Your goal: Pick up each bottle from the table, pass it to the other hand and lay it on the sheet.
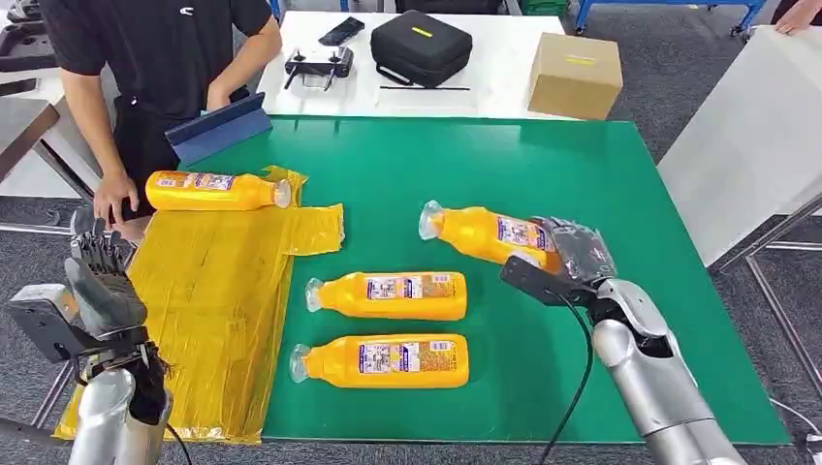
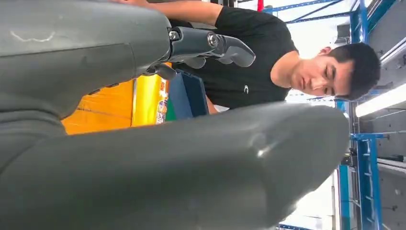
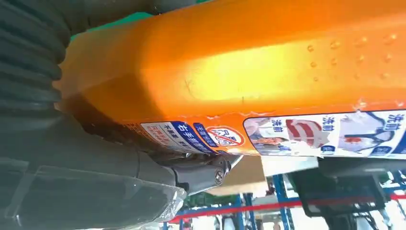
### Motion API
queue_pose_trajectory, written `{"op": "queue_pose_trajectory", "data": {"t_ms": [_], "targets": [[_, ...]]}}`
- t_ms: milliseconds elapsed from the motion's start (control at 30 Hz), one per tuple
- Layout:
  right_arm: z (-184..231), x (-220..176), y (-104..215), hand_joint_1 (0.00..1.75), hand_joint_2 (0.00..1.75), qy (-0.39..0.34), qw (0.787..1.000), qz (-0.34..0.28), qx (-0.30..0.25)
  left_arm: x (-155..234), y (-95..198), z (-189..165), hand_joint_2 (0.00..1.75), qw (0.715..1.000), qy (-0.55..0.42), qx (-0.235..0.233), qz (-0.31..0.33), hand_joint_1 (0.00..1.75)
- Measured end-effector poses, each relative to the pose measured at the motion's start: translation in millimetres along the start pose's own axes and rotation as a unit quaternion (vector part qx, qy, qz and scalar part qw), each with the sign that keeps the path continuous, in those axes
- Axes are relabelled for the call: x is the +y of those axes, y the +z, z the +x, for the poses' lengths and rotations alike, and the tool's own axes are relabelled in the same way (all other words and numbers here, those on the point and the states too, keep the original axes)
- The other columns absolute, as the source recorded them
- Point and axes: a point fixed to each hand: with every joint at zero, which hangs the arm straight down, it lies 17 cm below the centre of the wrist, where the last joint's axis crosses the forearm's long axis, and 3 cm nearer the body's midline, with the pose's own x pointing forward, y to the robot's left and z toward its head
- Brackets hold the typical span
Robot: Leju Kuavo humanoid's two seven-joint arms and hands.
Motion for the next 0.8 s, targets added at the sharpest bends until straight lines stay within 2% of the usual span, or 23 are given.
{"op": "queue_pose_trajectory", "data": {"t_ms": [333,567,800], "targets": [[50.6,-37.8,-13.9,1.75,1.75,-0.036,0.997,-0.05,-0.051,-9.8,6.1,-4.3,0.0,1.0,-0.004,0.011,-0.013,0.0],[79.7,-49.5,-17.2,1.75,1.75,-0.058,0.993,-0.069,-0.078,-19.6,11.0,-6.3,0.0,1.0,0.002,0.014,-0.026,0.0],[144.3,-82.8,-50.5,1.75,1.75,-0.107,0.981,-0.097,-0.129,-55.8,1.4,2.8,0.0,0.998,0.022,0.003,-0.059,0.0]]}}
